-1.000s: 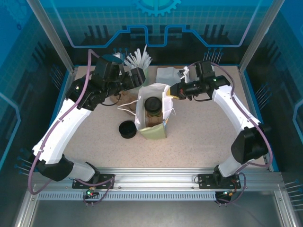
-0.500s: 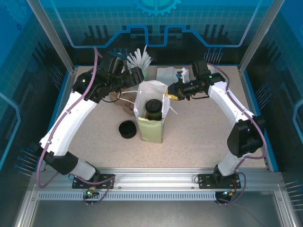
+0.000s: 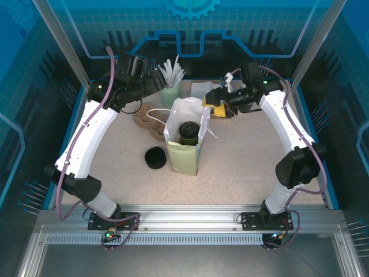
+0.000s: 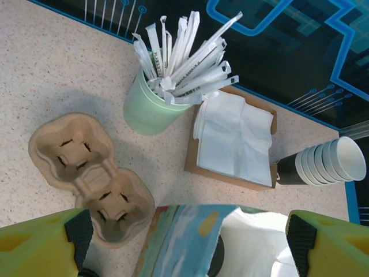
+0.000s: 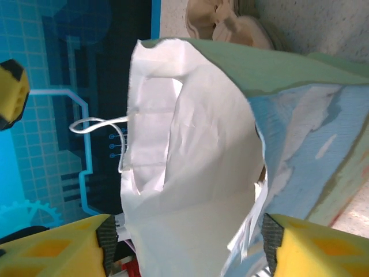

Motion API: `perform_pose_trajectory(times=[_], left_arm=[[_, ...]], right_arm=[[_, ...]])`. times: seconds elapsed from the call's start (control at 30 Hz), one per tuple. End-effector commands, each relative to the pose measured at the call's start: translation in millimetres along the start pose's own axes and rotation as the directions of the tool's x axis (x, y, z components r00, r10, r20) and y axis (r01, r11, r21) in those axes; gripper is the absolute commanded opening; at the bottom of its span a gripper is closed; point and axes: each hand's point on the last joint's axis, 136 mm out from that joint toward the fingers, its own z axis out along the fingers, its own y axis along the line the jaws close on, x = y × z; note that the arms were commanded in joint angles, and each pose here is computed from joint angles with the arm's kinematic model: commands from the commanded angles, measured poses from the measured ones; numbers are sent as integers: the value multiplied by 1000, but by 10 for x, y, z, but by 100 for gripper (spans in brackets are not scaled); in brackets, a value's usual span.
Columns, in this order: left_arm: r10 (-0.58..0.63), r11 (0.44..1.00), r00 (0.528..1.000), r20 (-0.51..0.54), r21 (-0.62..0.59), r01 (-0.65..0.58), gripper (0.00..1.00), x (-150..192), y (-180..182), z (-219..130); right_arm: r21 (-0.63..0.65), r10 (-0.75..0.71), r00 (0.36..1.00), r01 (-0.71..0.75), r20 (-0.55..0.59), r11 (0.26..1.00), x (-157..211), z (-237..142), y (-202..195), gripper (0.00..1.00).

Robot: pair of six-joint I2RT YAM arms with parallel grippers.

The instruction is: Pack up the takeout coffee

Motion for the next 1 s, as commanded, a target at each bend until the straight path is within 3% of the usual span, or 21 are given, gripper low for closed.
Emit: perform_pose_trajectory(times=[0.0,0.47,0.7,0.97], left_arm=[[59,997,996,74,48,-63,88,-222,-78,-74],[38,997,952,304,52,-56,87,-606,191,18],[67,993,939,338,73,-97,90,-577,209,132],[55,993,951,304,85,-85,91,-529,201,326]], right_arm=[[57,0,1000,0,5,998,169,-285,9,72],[103,-181,946,158,269,982,438,-1050,340,68],[120,-256,898,228,358,966,774,-1162,305,68],[120,-286,872,260,397,958,1211,-1207,213,68]])
